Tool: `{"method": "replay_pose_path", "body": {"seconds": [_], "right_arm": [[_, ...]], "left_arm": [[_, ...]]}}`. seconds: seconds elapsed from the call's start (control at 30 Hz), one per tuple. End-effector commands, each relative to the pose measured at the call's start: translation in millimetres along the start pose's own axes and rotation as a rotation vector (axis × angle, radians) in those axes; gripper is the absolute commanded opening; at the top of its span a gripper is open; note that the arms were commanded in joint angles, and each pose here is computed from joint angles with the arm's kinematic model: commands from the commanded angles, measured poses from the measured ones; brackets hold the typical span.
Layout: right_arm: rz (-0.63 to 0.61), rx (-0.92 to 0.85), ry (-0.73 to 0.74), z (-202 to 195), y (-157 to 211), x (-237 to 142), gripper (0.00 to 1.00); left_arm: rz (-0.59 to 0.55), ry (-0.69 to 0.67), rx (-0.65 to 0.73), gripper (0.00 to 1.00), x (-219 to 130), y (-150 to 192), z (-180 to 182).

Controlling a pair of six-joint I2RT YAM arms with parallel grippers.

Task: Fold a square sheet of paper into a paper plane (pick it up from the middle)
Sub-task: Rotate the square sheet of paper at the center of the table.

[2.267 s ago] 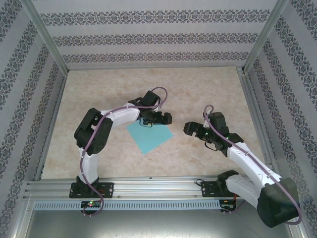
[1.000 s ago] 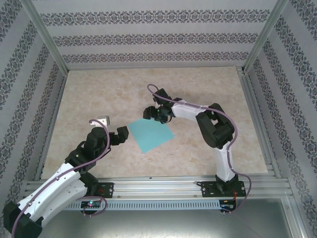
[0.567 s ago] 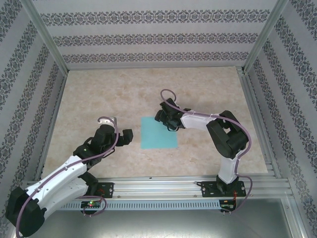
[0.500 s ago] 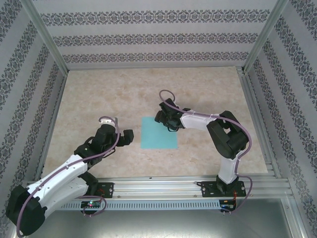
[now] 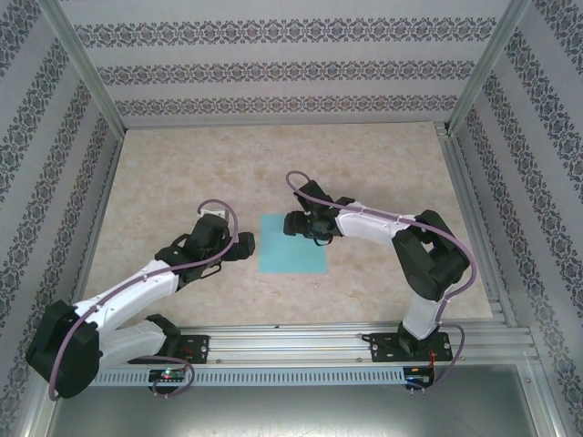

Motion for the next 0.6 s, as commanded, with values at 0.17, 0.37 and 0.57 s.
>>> {"method": "replay_pose_path", "body": {"seconds": [0.17,0.37,0.57], "right_arm": [[0.088,-0.052,0.073,-28.5,15.3,11.9,0.72],[0.118,-0.031,0.149,-50.9,11.6,16.8,0.72],[0.080,-0.057,0.123,-37.4,0.9,-5.3,0.73]], "left_arm": [[0.008,0.019,0.012,1.00,10.4,-17.9,-8.9],[0.030,0.018,0.008,1.00,16.5,-17.7,-10.8],[0.031,0.003,-0.005,1.00,21.6,-18.8,-9.2]]}}
Point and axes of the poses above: each hand's point on the last joint's axis, 136 mm out from that joint toward the fingers, its own x axis out along the fingers, its own z axis along the line the jaws close on, y = z × x, the point moved 3 cm from there along -x, back along the fingers, and after that the axes turned 8 degrees about x, right-handed, at the moved point
